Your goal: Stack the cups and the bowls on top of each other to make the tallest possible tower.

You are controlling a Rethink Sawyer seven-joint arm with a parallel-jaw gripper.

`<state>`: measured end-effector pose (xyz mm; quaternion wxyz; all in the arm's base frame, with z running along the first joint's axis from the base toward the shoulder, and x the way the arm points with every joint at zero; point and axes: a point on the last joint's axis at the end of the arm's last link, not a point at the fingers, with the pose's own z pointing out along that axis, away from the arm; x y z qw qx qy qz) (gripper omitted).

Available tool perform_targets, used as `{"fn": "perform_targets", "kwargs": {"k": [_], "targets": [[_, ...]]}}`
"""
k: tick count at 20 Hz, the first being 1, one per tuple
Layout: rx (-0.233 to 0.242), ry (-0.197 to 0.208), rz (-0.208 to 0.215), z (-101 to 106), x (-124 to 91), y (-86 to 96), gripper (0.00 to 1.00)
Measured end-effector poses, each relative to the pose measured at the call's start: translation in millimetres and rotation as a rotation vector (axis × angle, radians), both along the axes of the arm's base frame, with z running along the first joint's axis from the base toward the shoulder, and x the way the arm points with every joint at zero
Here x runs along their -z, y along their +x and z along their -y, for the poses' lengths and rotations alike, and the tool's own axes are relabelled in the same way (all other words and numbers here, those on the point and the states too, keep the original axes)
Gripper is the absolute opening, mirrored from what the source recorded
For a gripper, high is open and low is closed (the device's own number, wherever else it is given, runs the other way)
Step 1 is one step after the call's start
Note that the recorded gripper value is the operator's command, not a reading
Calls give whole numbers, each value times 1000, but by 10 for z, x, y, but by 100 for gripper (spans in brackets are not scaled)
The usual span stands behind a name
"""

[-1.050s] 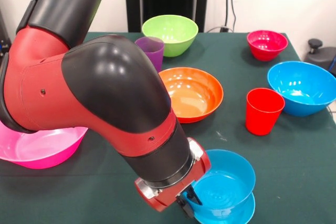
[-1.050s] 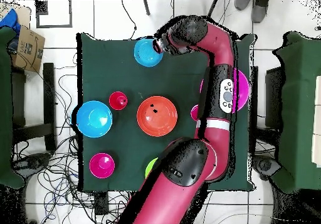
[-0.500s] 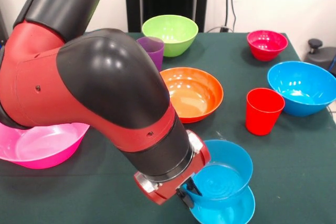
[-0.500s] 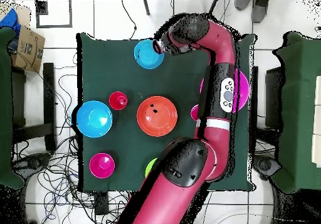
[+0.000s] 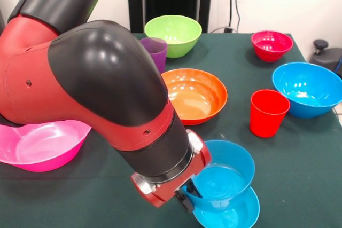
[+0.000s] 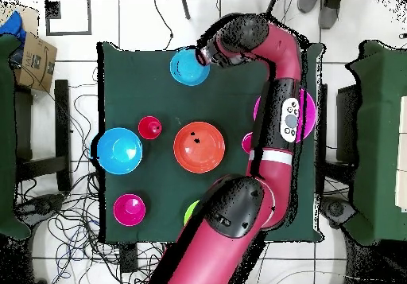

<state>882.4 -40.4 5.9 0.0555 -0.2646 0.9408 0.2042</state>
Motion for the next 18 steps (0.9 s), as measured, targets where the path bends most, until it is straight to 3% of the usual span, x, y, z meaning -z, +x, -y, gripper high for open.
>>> {"fn": "perform_targets", "kwargs": {"k": [9,18], "targets": [[8,-21,12,29,12,41,0],[13,20,12,-98,125,37,0]]}}
